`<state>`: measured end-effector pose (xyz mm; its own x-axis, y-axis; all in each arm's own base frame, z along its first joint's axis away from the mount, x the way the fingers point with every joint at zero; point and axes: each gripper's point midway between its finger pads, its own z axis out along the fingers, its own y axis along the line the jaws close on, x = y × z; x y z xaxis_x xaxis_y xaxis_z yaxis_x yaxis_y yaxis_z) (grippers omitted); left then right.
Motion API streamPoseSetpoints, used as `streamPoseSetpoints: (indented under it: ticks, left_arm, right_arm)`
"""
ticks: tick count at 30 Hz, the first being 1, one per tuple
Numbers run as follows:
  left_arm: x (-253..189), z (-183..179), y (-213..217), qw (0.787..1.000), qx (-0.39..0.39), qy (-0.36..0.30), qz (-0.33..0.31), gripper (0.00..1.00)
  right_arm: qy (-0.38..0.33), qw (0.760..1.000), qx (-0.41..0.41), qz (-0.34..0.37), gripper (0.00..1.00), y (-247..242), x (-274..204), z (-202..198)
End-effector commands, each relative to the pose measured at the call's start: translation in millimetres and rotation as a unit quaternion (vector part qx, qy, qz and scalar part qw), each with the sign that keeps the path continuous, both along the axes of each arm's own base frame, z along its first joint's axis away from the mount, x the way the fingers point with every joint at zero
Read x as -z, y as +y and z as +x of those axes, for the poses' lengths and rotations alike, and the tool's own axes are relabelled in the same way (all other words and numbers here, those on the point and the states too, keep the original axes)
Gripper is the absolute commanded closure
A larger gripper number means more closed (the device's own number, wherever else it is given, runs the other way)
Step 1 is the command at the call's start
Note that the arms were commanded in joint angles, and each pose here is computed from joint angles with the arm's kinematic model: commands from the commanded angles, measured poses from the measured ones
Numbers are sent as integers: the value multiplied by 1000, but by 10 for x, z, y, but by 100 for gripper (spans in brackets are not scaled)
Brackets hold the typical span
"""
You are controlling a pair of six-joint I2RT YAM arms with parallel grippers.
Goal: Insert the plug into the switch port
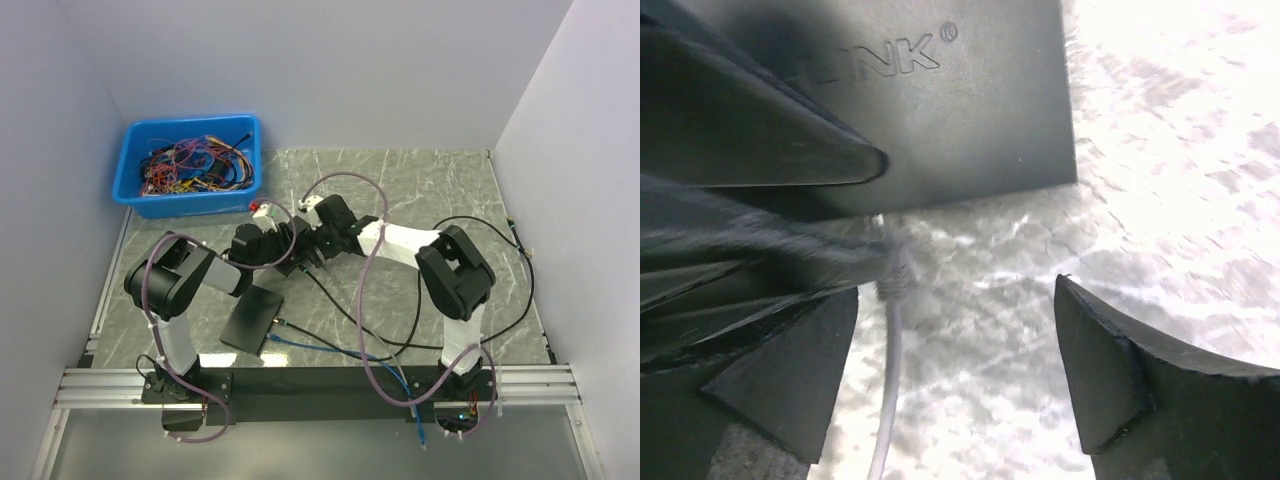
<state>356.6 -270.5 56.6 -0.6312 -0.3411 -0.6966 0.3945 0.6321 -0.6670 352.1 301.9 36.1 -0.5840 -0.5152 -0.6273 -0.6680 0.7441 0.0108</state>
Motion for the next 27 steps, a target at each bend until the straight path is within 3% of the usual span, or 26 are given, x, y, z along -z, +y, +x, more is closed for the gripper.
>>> streamPoseSetpoints:
  ticks: [1, 10, 17, 21, 27]
  left_arm:
    - [310, -355, -120, 994, 44, 91, 37, 53]
    - [-208, -112, 99, 997, -35, 51, 48, 50]
    - [-581, -173, 507, 990, -124, 13, 67, 34]
    - [-480, -300, 760, 980, -174, 39, 85, 31]
    - [-207, -463, 754, 981, -162, 72, 77, 31]
  right_arm:
    - [-91, 989, 11, 119, 13, 345, -841, 134]
    - [-92, 985, 44, 138, 12, 284, -1121, -215]
    - [-54, 988, 26, 141, 12, 348, -930, -753]
    - [-24, 990, 44, 130, 12, 332, -727, -843]
    - [-38, 991, 73, 105, 12, 248, -672, -736]
